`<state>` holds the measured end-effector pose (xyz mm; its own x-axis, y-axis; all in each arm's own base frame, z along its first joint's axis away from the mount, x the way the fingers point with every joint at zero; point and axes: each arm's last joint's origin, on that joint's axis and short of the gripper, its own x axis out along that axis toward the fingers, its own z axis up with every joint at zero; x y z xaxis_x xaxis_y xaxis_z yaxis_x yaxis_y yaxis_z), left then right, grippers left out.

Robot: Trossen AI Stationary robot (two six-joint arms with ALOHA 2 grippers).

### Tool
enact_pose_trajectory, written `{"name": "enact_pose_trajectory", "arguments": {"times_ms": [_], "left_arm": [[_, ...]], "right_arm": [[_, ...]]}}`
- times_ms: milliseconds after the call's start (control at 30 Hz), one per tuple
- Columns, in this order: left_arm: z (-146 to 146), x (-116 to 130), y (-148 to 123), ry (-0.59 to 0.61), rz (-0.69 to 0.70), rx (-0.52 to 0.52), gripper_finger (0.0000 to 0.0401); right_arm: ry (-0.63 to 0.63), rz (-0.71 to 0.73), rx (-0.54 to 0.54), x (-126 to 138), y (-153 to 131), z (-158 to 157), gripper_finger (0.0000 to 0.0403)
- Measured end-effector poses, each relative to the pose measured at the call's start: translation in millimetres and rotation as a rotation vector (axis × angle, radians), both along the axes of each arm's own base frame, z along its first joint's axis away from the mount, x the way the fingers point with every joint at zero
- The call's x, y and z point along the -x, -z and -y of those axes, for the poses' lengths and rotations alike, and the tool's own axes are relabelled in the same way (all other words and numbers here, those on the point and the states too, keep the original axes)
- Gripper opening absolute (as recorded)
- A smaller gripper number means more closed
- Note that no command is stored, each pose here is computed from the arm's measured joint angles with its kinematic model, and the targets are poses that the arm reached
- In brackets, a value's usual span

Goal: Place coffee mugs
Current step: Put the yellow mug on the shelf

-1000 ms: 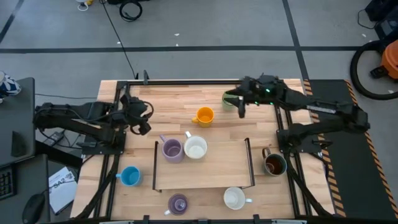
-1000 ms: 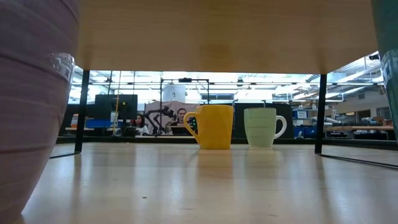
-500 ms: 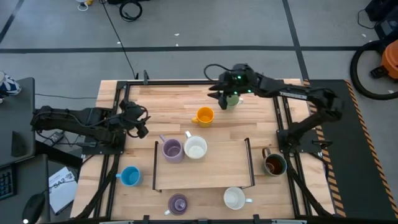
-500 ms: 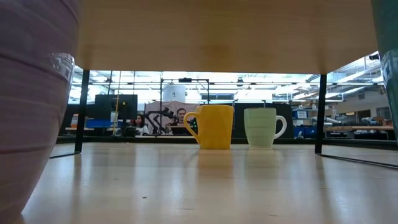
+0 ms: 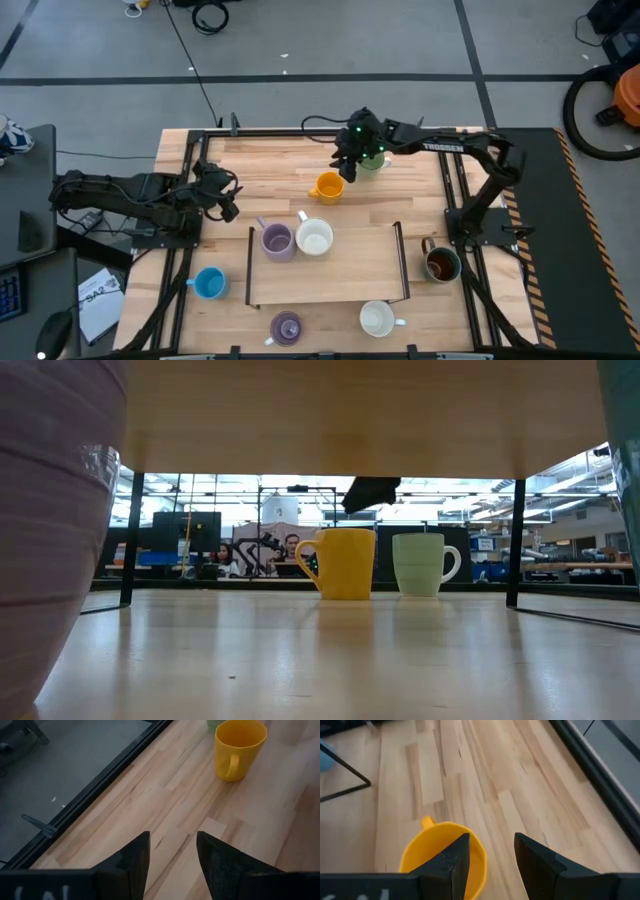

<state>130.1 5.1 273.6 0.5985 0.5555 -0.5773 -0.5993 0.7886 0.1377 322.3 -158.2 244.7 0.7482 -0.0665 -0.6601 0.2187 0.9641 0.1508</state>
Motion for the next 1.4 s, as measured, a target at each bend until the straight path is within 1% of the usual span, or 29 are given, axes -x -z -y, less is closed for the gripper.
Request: {"name": "enact_pose_trajectory", "arguments": {"times_ms": [100,433,600,700,800,867,967,1300,1400], "left_arm": [[0.0,0.0,0.0,0.0,0.0,0.0,0.0169],[0.0,-0.2,-0.2,-0.002,0.005,0.003,0.0169],[0.0,-0.2,-0.2,-0.004,0.007,0.006,0.0169],[0.0,-0.2,-0.2,-0.004,0.007,0.006,0.0169],[0.1,-0.4,-0.3,-0.002,0.009,0.008,0.0169],[0.4,-0.8,-0.3,0.004,0.012,0.015,0.0169],[0.9,-1.2,-0.4,0.018,0.015,0.031,0.0169],[1.4,-2.0,-0.4,0.029,0.018,0.042,0.0169],[1.4,-2.0,-0.4,0.03,0.017,0.042,0.0169]], "right_arm": [[-0.001,-0.02,-0.01,-3.1,7.9,1.1,0.016],[-0.031,-0.063,-0.007,-7.3,15.8,-6.6,0.016],[-0.016,-0.088,0.032,-10.4,19.8,-8.5,0.016],[-0.026,-0.129,0.022,-9.9,27.3,-8.8,0.016],[-0.026,-0.139,0.02,-11.2,30.2,-9.4,0.016],[-0.012,-0.138,0.046,-14.2,31.8,-9.1,0.016],[0.01,-0.175,0.059,-15.0,38.8,-8.3,0.016],[-0.009,-0.211,0.032,-17.5,50.0,-10.2,0.0159],[-0.012,-0.221,0.027,-18.1,52.2,-11.4,0.0151]]}}
